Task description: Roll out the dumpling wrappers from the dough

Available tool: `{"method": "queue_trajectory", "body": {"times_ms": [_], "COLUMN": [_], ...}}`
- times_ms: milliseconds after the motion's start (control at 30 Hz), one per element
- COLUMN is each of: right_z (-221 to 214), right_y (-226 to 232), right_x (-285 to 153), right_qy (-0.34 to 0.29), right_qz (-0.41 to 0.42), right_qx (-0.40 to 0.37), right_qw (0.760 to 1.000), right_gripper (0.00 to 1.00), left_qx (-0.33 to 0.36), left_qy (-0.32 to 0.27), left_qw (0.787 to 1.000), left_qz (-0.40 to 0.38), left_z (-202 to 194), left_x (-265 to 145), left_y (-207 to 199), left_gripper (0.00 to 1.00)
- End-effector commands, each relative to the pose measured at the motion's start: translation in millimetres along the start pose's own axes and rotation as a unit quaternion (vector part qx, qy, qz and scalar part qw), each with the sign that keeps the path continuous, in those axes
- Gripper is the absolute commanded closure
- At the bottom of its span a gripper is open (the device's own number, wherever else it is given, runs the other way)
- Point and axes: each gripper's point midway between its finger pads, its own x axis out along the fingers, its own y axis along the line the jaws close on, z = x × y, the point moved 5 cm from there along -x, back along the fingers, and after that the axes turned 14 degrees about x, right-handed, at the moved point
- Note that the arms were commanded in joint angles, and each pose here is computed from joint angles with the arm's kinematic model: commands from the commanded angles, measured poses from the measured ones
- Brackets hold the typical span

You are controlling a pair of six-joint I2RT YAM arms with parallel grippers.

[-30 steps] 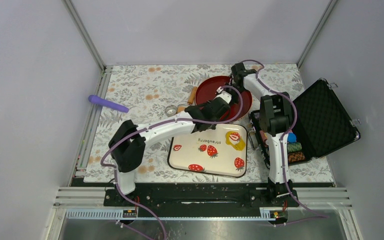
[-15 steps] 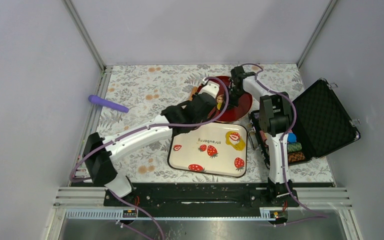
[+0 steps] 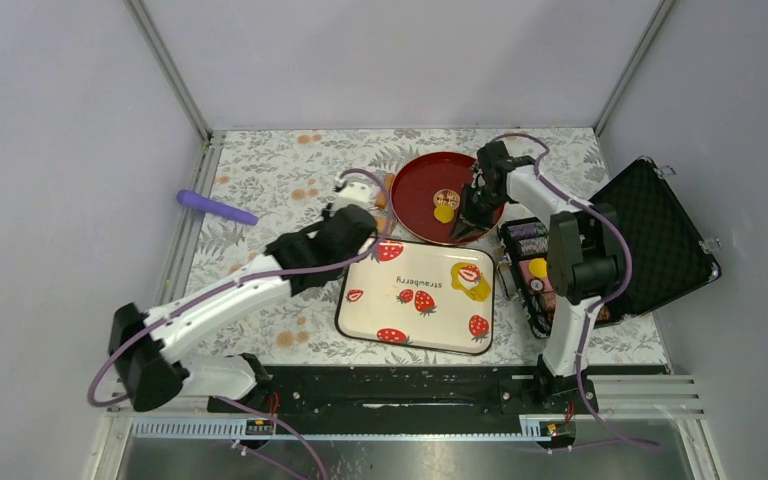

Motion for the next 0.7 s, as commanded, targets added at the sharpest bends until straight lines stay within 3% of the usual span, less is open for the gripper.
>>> {"method": "queue_trajectory", "body": {"times_ms": [0,100,467,667], "right_z": [-22.4,-41.7,-99.2,-117.7], "right_y": [-2.9,-15.0,-52.5,-64.6], "right_x": [-38.8,-49.8,-79.5,-85.1], "right_qy": [-0.024,-0.027,-0.053,-0.051], "right_qz": [0.016,0.015,0.029,0.035], "right_qx": [-0.023,-0.025,-0.038,-0.043], "right_qw": [0.999,0.999,0.997,0.997], "right_gripper": [0.72,0.7,0.3,0.19], "left_qx": [-0.084,-0.115,-0.144,-0.138], "left_qy": [-0.007,0.004,0.096,0.15], "left_qw": [0.995,0.99,0.98,0.975], "left_qz": [0.059,0.075,0.096,0.088], "left_z": [-17.1,-38.1,-103.1,-131.2], "left_x": [-21.3,-31.6,-21.7,-5.4], "left_y": [41.1,55.4,51.9,34.8], "left_gripper": [1.0,1.0,1.0,1.0]}}
